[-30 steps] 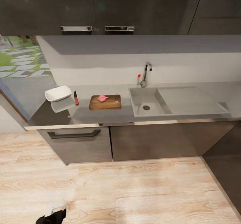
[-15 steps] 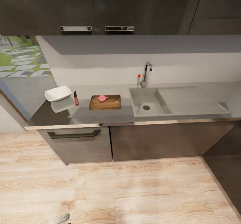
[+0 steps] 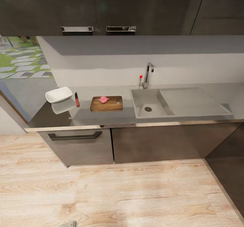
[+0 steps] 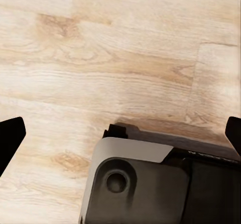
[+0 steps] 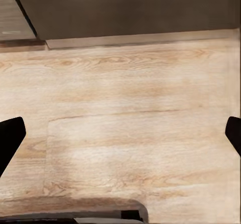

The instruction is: In the kitchen, take the Vidalia onion out of the sink, dice it on the chopping board with the paring knife, put the diced onion into the bowl on the countertop, then place both the paring knife and the chopping board into the sink.

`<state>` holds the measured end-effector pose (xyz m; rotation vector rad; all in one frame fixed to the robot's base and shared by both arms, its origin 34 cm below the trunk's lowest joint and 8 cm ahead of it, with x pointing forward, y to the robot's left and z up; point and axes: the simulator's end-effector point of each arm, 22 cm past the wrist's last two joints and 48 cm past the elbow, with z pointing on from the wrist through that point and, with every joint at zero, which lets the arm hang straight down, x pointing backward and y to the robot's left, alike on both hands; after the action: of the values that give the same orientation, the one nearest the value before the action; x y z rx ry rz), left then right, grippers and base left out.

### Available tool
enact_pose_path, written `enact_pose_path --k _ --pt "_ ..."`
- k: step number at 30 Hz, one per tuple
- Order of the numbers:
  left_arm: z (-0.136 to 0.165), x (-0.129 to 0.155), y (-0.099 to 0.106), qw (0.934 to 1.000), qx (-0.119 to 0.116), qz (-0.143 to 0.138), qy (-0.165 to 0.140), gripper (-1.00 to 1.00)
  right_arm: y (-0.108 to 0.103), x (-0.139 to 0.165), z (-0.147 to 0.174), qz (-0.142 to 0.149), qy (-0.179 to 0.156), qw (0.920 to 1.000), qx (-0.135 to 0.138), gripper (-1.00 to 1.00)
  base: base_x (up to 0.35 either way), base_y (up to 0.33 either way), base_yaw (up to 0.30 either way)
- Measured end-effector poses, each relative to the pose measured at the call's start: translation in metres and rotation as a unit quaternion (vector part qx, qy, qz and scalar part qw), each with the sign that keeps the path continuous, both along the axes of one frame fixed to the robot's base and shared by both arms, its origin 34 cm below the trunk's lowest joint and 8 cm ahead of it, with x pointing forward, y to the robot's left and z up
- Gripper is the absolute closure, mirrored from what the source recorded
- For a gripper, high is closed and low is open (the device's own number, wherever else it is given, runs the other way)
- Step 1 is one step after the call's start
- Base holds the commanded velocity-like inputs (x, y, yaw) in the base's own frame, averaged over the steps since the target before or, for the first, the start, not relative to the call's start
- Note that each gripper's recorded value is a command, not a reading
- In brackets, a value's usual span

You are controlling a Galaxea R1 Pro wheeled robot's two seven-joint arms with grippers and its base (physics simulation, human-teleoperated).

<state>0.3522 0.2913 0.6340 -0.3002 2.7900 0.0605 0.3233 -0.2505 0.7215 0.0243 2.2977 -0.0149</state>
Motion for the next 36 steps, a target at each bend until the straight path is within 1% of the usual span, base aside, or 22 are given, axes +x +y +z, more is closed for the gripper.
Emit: enact_pose_path --k 1,3,7,9,11,12,15,18,19,21,27,36 --pt "0.000 0.000 -0.001 1.0000 0.000 -0.001 0.000 -1.00 -0.005 0.004 0.002 -0.007 -0.004 0.9999 -0.008 -1.00 0.000 0.000 0.000" --pt "0.000 -0.001 -0.002 1.0000 -0.001 -0.003 0.001 -1.00 -0.025 0.019 0.014 -0.033 -0.024 0.9986 -0.034 -1.00 0.000 0.000 0.000" --pt "-0.001 -0.002 -0.003 1.0000 -0.001 -0.004 0.002 -1.00 -0.042 0.044 0.031 -0.050 -0.046 0.9961 -0.056 -1.00 0.000 0.000 0.000" --pt "-0.001 -0.002 -0.003 1.0000 -0.001 -0.004 0.003 -1.00 -0.050 0.056 0.038 -0.054 -0.045 0.9956 -0.063 -1.00 0.000 0.000 0.000" --pt "-0.002 -0.005 -0.003 1.0000 -0.002 -0.004 0.006 -1.00 -0.063 0.071 0.045 -0.055 -0.031 0.9953 -0.073 -1.00 0.000 0.000 0.000" --pt "-0.003 -0.007 -0.003 1.0000 -0.002 -0.004 0.008 -1.00 -0.067 0.079 0.051 -0.054 -0.033 0.9952 -0.075 -1.00 0.000 0.000 0.000" --pt "-0.004 -0.009 -0.003 0.9999 -0.002 -0.004 0.011 -1.00 -0.067 0.090 0.060 -0.047 -0.037 0.9955 -0.073 -1.00 0.000 0.000 0.000" --pt "-0.005 -0.013 -0.003 0.9999 -0.001 -0.004 0.014 -1.00 -0.058 0.097 0.063 -0.026 -0.039 0.9971 -0.060 -1.00 0.000 0.000 0.000" --pt "-0.005 -0.014 -0.003 0.9999 -0.001 -0.004 0.016 -1.00 -0.052 0.098 0.063 -0.016 -0.039 0.9978 -0.052 -1.00 0.000 0.000 0.000" --pt "-0.005 -0.014 -0.003 0.9999 -0.001 -0.004 0.016 -1.00 -0.050 0.098 0.063 -0.011 -0.038 0.9980 -0.048 -1.00 0.000 0.000 0.000" --pt "-0.007 -0.020 -0.003 0.9997 -0.001 -0.003 0.022 -1.00 -0.047 0.095 0.059 -0.007 -0.033 0.9985 -0.044 -1.00 0.000 0.000 0.000" --pt "-0.008 -0.021 -0.003 0.9997 -0.001 -0.003 0.023 -1.00 -0.047 0.094 0.058 -0.006 -0.031 0.9986 -0.043 -1.00 0.000 0.000 0.000"
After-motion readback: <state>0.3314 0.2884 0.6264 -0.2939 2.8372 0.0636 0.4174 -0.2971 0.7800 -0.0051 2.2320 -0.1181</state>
